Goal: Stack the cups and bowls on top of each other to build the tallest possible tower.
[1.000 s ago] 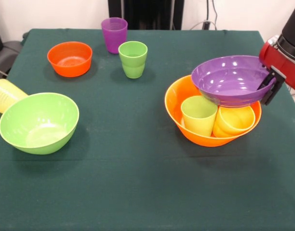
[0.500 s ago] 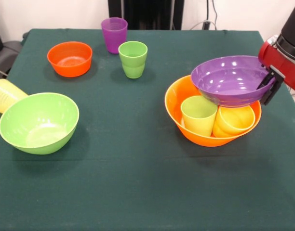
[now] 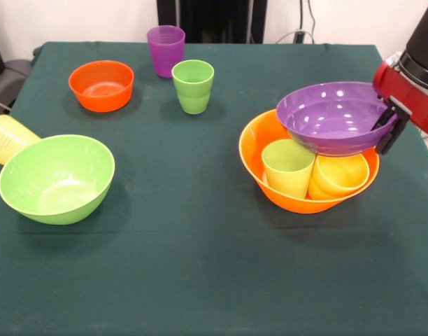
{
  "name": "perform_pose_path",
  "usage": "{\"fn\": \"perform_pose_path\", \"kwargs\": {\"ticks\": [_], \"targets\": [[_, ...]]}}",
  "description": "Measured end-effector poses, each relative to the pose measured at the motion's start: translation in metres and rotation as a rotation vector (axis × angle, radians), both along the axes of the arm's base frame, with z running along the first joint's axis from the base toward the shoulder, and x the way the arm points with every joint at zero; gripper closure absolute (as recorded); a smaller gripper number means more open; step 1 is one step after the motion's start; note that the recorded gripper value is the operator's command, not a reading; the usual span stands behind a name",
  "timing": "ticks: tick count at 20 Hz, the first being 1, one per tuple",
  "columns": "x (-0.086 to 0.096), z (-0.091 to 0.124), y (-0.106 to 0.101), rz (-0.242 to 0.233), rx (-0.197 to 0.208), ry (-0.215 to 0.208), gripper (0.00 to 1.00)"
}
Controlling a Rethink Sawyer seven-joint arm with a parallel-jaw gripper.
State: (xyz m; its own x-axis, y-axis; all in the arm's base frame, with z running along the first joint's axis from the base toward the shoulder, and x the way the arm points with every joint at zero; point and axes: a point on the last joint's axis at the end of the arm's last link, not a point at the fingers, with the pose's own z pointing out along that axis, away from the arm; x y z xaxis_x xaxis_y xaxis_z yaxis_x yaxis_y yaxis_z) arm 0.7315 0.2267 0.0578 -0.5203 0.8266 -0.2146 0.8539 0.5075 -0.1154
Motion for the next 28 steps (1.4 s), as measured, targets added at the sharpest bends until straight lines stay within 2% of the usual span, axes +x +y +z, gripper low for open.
{"fn": "perform_pose_path", "kwargs": {"ticks": [12, 28], "targets": [[0.002, 0.0, -0.006, -0.003, -0.007, -0.023, 1.0], [0.007, 0.001, -0.038, -0.045, -0.017, -0.043, 1.0]]}}
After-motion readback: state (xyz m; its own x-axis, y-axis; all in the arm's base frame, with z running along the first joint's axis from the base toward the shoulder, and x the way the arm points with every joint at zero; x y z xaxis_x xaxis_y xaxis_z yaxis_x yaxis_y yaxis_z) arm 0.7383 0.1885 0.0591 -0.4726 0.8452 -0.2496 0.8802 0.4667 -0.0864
